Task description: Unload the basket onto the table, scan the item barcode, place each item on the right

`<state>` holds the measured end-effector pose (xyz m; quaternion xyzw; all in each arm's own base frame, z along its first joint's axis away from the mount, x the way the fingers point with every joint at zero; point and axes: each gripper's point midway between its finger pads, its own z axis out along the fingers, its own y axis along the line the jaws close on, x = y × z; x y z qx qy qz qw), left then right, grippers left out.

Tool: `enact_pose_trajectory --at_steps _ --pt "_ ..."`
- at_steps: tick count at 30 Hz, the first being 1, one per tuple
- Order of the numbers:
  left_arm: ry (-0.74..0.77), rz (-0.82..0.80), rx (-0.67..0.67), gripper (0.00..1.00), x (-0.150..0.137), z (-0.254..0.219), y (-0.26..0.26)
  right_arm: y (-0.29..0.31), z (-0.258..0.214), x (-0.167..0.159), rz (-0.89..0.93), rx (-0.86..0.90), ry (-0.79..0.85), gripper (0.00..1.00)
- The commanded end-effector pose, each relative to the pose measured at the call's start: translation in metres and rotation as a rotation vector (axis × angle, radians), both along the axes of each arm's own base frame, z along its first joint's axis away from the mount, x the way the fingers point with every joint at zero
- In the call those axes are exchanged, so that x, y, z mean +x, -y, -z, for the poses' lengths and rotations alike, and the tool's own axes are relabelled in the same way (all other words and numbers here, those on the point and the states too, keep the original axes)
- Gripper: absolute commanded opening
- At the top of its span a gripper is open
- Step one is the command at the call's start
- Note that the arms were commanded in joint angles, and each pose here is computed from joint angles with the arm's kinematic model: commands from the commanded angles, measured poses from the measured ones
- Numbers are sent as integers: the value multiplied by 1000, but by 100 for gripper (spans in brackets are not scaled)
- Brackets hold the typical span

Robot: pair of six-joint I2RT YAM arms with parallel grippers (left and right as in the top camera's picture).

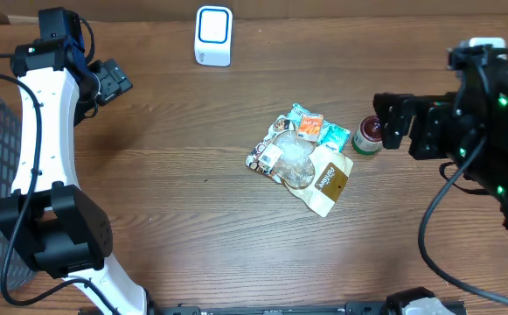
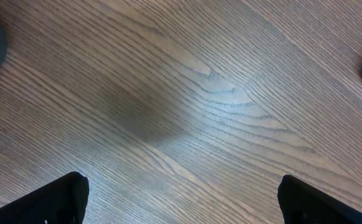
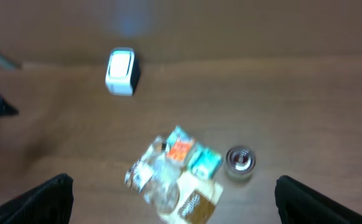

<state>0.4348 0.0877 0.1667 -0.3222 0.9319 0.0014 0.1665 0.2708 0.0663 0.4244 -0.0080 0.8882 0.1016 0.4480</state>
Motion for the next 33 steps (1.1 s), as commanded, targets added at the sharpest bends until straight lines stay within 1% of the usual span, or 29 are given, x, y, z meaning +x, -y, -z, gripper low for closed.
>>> enact_pose_trajectory --at_steps 1,6,12,17,21,22,26,32,33 --pt "30 10 15 100 2 -12 0 16 1 -2 64 -4 70 100" --pt "30 10 15 100 2 -12 0 29 19 2 112 29 216 100" --pt "30 11 15 100 2 -12 0 42 61 -5 152 66 404 100" --pt "30 10 15 100 2 -12 0 46 110 -14 135 103 559 100" --pt "30 11 15 100 2 -12 0 47 156 -21 128 114 648 100" --pt "30 10 15 100 2 -12 0 47 162 -21 128 115 653 100" --pt "30 11 15 100 2 -12 0 47 207 -22 127 115 651 100" --pt "30 10 15 100 2 -12 0 47 245 -23 130 112 621 100" --pt "30 10 15 100 2 -12 0 47 253 -24 129 111 589 100"
